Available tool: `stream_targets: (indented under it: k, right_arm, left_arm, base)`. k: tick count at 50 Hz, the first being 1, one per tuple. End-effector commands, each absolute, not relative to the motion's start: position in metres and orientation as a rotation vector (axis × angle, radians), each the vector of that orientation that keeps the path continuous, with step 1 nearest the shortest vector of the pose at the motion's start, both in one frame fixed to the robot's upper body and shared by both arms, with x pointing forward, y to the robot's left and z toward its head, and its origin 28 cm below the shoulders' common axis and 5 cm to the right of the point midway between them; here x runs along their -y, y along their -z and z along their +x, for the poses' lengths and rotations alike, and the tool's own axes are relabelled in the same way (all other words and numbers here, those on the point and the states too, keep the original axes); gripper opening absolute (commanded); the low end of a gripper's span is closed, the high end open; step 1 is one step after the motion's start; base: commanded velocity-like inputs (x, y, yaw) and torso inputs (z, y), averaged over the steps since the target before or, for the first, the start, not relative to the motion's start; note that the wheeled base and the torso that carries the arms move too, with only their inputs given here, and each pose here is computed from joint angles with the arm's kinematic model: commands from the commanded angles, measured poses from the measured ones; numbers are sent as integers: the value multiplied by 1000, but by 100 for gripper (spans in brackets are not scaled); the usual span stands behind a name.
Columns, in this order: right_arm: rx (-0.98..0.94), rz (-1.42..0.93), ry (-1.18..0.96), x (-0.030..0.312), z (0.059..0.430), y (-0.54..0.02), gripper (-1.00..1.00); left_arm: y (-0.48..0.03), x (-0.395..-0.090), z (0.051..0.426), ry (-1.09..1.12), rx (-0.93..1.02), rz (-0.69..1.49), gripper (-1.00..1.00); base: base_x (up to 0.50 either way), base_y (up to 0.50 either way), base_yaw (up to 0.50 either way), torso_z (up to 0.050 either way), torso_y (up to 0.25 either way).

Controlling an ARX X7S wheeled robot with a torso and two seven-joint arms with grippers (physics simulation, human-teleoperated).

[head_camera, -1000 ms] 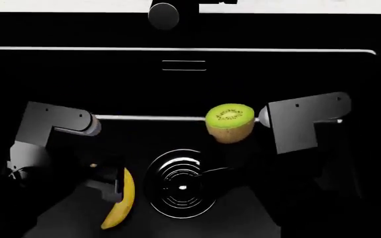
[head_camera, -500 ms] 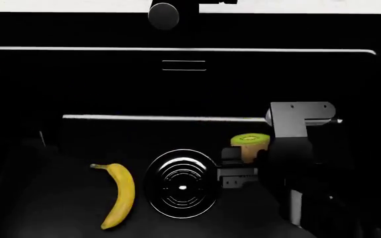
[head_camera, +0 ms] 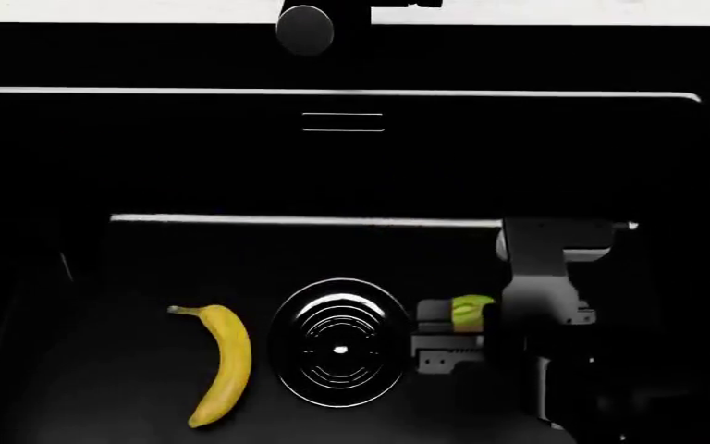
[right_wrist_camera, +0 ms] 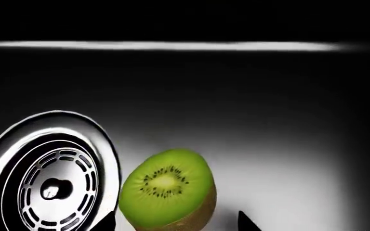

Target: There is a mixed pile of frozen fruits and vegetables on the counter. Locate all the frozen vegetables and place the items in a bowl on the counter. Take all the frozen fruits and defrost them in a running sink.

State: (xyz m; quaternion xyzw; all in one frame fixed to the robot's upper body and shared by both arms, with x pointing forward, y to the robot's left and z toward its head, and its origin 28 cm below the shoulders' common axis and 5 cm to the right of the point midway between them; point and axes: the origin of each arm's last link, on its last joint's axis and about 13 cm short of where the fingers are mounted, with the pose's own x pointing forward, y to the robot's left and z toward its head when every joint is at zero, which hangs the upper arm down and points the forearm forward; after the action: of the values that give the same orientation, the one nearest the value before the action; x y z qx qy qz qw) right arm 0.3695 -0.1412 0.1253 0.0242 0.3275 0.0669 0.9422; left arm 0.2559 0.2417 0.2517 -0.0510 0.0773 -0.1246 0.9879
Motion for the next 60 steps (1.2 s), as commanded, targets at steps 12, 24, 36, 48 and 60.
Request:
stream_targets:
  k: [12,24,36,48,60]
  right_arm:
    - [-510,-41,-168,134,351,-190,100]
    - [-302,-81,-166,132,301,-237,100]
    - [-99,-70,-165,137,256,-253,100]
    - [2,-93,-151,146,217,-258,100]
    - [28,-95,-129,153,192,-276,100]
  left_arm:
    - [-258,-237,252,275,-152,-99,100]
    - [-265,-242,252,241,-122,-106,100]
    - [-261,-244,245,240,-107,-141,100]
    - [-260,-249,245,227,-108,-116,100]
    - [-267,-252,235,207,-75,-122,100]
  base:
    - [0,0,0,0,0]
    - [0,0,0,0,0]
    - [0,0,0,0,0]
    - [0,0,0,0,0]
    - [0,0,0,0,0]
